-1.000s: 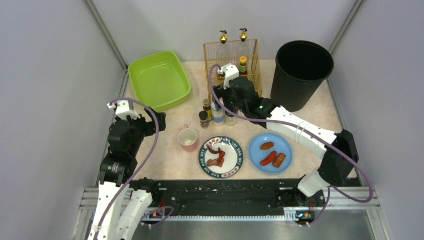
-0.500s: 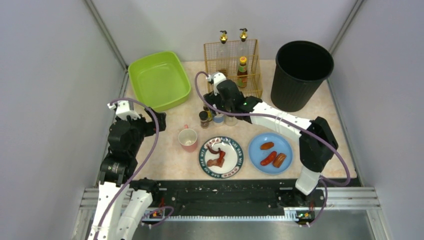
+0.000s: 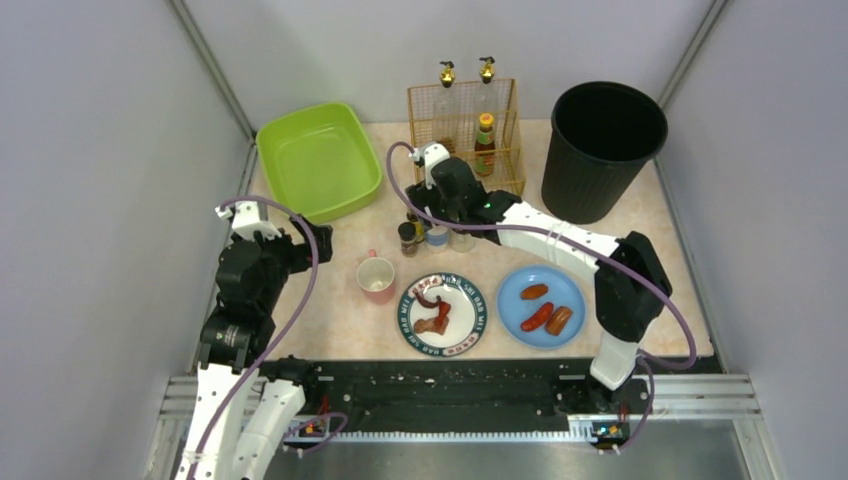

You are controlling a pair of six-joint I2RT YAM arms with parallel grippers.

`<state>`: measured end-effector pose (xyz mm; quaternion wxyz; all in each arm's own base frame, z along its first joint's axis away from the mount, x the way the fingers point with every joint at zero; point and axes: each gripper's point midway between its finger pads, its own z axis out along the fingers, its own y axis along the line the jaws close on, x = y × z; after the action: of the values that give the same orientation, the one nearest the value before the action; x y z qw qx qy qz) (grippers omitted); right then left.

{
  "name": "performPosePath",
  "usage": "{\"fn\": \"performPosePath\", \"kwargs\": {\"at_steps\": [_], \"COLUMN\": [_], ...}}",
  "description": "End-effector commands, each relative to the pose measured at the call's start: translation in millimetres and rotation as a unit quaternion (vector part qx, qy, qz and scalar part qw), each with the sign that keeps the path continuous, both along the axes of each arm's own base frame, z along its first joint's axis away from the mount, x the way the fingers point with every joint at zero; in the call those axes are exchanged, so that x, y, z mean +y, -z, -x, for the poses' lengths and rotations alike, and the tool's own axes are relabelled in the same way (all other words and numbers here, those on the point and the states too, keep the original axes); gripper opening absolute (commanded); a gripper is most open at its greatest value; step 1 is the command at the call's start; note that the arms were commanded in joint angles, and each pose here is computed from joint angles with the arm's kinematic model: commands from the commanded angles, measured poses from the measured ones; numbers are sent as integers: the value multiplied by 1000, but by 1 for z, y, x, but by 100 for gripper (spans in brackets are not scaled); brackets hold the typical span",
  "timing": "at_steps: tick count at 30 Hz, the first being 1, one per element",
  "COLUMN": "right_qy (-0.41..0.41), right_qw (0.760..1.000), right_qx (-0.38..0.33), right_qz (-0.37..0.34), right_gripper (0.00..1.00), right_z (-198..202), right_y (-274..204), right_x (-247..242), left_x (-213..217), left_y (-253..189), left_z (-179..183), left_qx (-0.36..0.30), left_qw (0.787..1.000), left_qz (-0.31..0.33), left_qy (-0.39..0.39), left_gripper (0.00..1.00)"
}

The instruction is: Clear the kitchen counter

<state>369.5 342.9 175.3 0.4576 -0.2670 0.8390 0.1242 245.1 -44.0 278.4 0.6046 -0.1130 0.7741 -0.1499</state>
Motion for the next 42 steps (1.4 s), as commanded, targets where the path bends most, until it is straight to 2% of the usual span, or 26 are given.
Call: {"fn": "performPosePath", "kwargs": {"at_steps": [1,10,20,29,42], "right_qy": [-8,-17,-12,1,32], "right_qw": [1000,1000,1000,998,988], "right_qx": [-5,17,3,-51,-140], "right_qz": [2,1,-9,-38,-64], "right_gripper": [72,64,23,0,0], "right_z": [-5,-2,-3,-3,-1], "right_y": [-3,6,-11,-72,-171], "right_x": [9,8,6,-6,-34], "left_x": [0,0,0,1,2], "left_y": [-8,-8,-10,-9,-8], "left_z": [-1,-1,0,0,-2], "left_qx": [-13,-14,-16,-17,-13], "left_qw": [1000,1000,1000,1000,1000], "left_qz": [3,2,2,1,1], "left_qy": [0,-1,-2,-3,-5], "left_gripper": [99,99,99,99,99]}}
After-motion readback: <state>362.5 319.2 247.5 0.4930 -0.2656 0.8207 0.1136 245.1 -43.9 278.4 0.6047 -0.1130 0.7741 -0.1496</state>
